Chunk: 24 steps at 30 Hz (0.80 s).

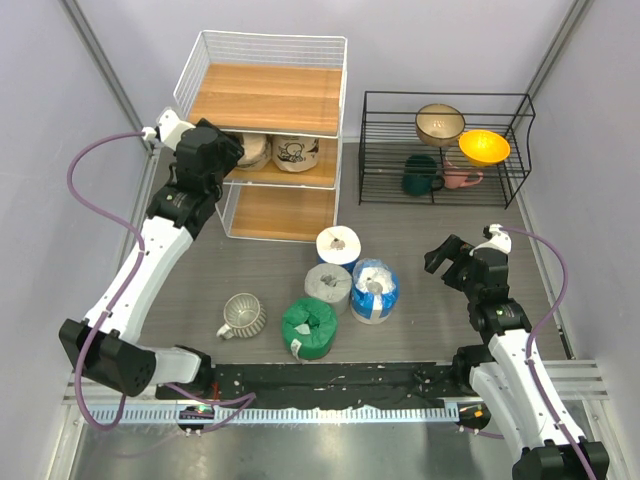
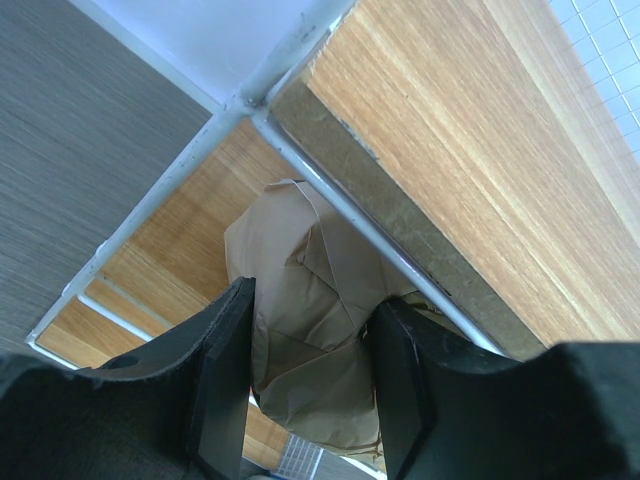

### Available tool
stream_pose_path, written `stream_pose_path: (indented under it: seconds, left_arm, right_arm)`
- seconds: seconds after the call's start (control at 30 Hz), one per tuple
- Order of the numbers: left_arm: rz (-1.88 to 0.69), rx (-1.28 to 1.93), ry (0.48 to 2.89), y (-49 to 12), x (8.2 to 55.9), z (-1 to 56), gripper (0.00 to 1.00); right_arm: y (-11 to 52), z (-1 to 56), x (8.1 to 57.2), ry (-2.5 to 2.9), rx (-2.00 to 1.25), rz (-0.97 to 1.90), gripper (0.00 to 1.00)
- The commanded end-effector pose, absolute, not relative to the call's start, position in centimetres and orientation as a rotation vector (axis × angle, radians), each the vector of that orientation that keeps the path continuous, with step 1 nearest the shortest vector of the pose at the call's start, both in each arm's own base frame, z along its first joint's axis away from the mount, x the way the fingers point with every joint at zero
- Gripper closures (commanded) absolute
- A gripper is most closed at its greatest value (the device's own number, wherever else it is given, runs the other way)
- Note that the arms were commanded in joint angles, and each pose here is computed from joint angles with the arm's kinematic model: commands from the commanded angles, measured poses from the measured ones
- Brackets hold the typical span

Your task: Place and organize the paper towels onto the shelf

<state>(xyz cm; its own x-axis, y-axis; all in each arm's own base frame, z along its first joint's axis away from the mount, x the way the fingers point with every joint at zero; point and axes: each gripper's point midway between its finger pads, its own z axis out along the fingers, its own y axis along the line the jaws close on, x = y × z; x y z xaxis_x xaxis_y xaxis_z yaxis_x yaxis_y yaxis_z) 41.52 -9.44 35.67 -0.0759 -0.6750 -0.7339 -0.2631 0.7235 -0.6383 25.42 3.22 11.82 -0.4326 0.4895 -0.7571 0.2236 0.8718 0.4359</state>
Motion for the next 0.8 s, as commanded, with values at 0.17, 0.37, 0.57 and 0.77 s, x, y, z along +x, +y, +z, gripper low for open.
stream_pose_path:
  seconds: [0.17, 0.37, 0.57, 0.77]
  left_arm:
    - [-0.467, -0.773, 1.553, -8.9, 40.5, 39.1, 0.51]
    - [-0.471, -0.774, 1.568, -9.2, 40.7, 38.6, 0.50]
    - [-0.467, -0.774, 1.580, -9.2, 40.6, 38.2, 0.44]
    - [-0.456, -0.773, 1.596, -9.2, 40.6, 37.6, 0.36]
  right_arm:
    - [3.2, 13.1, 26.0, 1.986, 0.510, 0.337, 0.01]
    - [3.3, 13.2, 26.0, 1.982, 0.509, 0.344, 0.01]
    - [3.3, 13.1, 26.0, 1.985, 0.509, 0.343, 0.01]
    - [3.3, 13.1, 26.0, 1.985, 0.510, 0.344, 0.01]
